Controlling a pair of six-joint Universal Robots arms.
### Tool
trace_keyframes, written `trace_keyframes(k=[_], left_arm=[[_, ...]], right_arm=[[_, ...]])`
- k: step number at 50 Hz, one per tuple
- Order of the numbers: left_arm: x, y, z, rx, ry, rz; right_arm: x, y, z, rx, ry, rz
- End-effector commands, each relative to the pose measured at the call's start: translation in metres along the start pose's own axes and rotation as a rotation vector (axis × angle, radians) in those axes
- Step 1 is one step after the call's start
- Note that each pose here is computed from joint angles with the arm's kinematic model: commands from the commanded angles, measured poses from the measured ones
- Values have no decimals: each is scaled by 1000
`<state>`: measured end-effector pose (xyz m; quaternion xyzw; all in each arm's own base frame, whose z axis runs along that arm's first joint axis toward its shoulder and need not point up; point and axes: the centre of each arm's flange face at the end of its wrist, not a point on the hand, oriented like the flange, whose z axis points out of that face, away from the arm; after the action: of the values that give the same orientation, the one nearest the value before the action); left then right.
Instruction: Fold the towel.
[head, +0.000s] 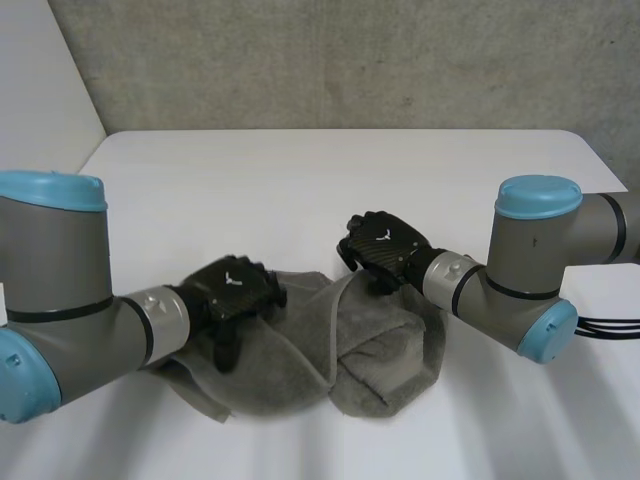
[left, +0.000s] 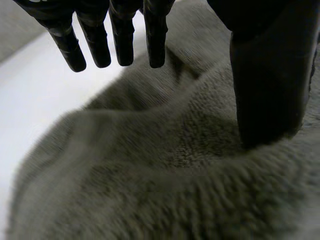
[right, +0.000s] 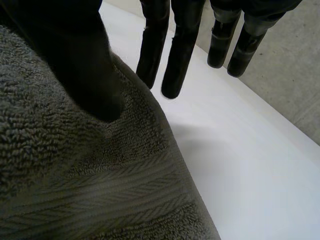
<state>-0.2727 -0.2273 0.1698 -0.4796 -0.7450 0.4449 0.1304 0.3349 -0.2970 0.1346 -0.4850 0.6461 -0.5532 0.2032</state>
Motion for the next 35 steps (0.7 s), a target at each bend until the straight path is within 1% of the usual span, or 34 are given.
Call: trace_keyframes(k=[1, 7, 13, 15, 17, 20, 35], left_arm=[[3, 7, 2, -41, 29, -16], [-1, 1, 2, -28, 13, -9], [2, 2, 2, -34, 19, -8], [3, 3, 1, -38, 22, -9], [4, 4, 1, -40, 24, -9], [5, 5, 1, -46, 26, -11], [3, 5, 2, -43, 24, -12]], right_arm=[[-2, -3, -1, 14, -20, -1], [2, -6, -6, 17, -13, 4], [8, -4, -14, 3, 25, 12], [9, -2, -14, -3, 45, 9], [13, 1, -15, -16, 100, 4], [14, 3, -16, -26, 126, 3], [7, 14, -14, -48, 94, 29]])
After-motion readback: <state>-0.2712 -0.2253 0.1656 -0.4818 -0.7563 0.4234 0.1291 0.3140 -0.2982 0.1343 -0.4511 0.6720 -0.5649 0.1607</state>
